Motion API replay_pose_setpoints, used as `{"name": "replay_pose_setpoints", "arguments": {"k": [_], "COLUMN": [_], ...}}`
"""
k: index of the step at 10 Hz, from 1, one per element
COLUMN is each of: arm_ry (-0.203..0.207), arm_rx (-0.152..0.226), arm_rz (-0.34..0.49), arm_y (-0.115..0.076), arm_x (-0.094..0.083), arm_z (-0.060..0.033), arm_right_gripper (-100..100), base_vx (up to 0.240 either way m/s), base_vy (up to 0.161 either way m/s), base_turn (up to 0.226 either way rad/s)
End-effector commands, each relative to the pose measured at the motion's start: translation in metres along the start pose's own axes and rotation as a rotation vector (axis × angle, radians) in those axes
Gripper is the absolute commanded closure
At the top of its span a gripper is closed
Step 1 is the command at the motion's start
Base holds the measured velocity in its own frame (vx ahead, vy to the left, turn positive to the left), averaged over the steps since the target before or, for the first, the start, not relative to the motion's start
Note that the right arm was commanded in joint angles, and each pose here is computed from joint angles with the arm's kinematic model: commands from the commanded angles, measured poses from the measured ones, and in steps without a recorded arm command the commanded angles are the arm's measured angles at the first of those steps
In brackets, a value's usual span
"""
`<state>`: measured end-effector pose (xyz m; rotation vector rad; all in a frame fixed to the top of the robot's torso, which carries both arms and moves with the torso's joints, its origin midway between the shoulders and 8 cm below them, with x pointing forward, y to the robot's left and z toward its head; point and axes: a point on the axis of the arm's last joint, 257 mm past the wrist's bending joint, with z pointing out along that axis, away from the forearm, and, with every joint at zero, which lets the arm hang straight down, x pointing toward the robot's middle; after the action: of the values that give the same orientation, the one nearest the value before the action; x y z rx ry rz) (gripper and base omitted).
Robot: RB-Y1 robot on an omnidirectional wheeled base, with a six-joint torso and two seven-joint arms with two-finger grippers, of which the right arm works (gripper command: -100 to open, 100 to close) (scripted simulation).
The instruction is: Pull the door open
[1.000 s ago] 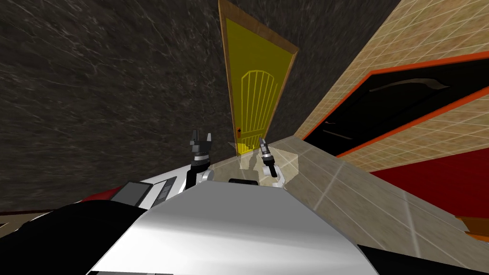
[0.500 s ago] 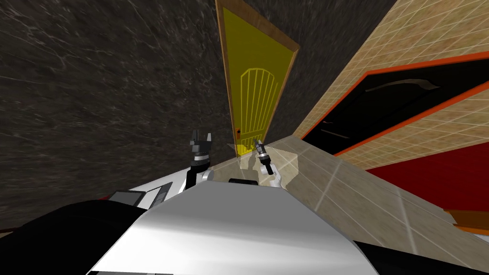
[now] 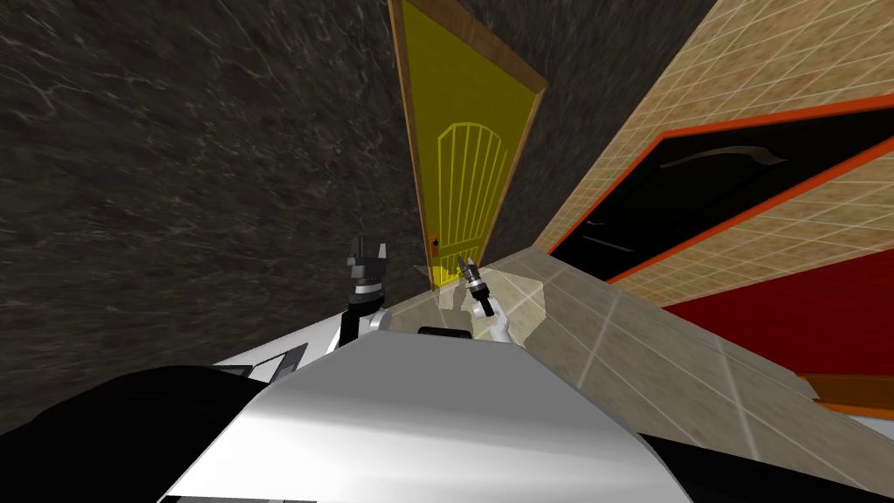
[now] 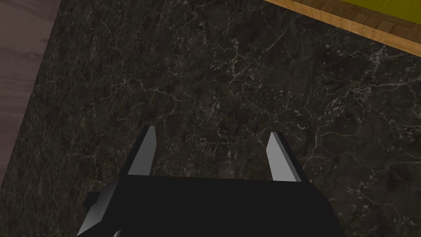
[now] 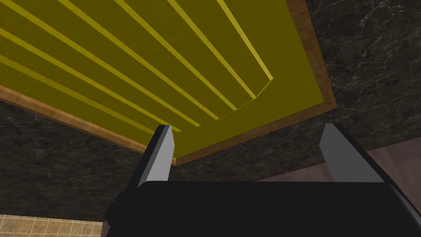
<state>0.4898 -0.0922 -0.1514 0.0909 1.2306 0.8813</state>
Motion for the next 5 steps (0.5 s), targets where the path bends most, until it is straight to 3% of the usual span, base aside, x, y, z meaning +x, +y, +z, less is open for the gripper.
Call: {"name": "replay_pose_setpoints", "arguments": {"k": [1, 5], "arm_ry": [0.027, 0.115], "arm_rx": [0.000, -0.005], "arm_rz": [-0.030, -0.129], "arm_y": [-0.003, -0.006], "arm_x": [0.013, 0.052], "arm_z": [0.0034, 0.0105], "arm_right_gripper": [-100, -100], "base_vx": [0.054, 0.083], "base_vy": [0.047, 0.054], "base_turn": [-0.043, -0.064]}}
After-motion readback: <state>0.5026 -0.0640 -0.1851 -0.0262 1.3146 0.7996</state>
